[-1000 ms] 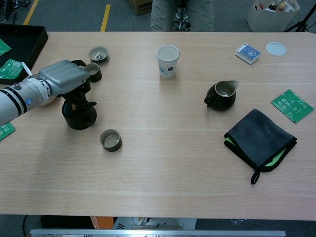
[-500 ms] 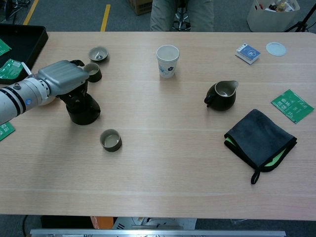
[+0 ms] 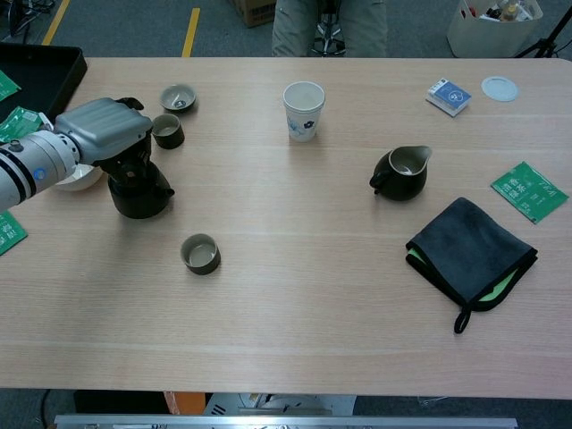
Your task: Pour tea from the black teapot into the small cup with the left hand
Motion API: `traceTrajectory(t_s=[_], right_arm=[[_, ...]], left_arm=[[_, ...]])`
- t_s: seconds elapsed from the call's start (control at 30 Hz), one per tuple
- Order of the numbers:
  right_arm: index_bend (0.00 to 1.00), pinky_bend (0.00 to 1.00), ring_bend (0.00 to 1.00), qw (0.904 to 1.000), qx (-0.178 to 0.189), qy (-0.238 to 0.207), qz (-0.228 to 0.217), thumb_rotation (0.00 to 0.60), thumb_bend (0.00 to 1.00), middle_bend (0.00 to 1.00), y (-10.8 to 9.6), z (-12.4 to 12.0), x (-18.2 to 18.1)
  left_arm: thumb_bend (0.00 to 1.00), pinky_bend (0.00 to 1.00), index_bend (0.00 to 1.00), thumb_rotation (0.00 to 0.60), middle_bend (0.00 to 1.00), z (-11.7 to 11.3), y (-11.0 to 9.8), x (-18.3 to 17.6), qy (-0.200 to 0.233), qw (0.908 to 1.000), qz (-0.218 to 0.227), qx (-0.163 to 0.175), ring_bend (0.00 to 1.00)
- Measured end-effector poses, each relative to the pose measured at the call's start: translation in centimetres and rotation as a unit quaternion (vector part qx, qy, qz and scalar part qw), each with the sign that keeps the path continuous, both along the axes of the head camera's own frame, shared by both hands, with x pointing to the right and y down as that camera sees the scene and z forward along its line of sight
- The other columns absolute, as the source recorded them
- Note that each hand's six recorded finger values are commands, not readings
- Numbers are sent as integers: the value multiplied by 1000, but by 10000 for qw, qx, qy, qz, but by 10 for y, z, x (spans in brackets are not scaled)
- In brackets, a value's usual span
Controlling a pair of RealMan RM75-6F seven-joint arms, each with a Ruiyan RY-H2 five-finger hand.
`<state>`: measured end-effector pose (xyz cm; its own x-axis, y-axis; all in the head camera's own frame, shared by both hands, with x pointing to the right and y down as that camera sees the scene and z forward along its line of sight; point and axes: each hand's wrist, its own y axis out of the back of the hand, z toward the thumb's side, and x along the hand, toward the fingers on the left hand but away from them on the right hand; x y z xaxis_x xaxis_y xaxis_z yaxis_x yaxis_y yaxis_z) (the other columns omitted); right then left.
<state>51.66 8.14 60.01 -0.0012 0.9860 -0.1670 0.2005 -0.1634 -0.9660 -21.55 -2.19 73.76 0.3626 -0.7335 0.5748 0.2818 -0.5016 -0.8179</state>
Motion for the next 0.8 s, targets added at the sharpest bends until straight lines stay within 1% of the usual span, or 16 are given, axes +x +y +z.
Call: traceTrajectory(t_s=[0.03,0.07,0.23,0.37,0.53,0.57,0.63,0.67,0.7,0.8], right_arm=[[471,283,268,10000,-1,0,-5,600,10,389,0,0,0],[471,283,268,10000,1,-1,-8,600,10,389,0,0,0],[471,283,268,10000,3,-4,-16,600,10,389,-1,0,-1],[471,283,268,10000,10,0,-22,600,10,389,-1,-1,-1],[471,283,268,10000,18,-2,-41,600,10,389,-2,-1,-2],[471,283,268,10000,14,-1,-41,600,10,389,-2,-1,-2],[471,283,268,10000,13,-1,-35,600,10,389,-2,-1,-2],[471,283,268,10000,15,-2,-33,600,10,389,-2,-1,-2],[471,283,268,10000,15,-2,-32,600,10,389,-2,-1,-2],[471,283,268,10000,10,4,-33,600,10,389,-1,-1,-2]], left_arm=[[273,91,982,321,1000,-1,0,-1,54,10000,-61,-34,836],[270,91,978,276,1000,-3,-1,-3,115,9998,-136,-74,833],[239,91,958,146,1000,-8,-3,-11,210,9992,-301,-144,812],[193,91,952,6,1000,-9,-3,-13,289,9986,-392,-182,809],[171,91,958,0,1000,-10,-3,-15,418,9969,-607,-259,824],[171,91,962,7,1000,-10,-4,-16,422,9966,-659,-275,829],[171,91,969,61,1000,-9,-4,-17,427,9959,-752,-279,835],[171,91,972,98,1000,-10,-5,-18,430,9955,-809,-249,839],[171,91,977,117,1000,-10,-6,-18,434,9953,-844,-217,845],[186,91,998,126,1000,-13,-9,-21,503,9932,-1047,-116,870]])
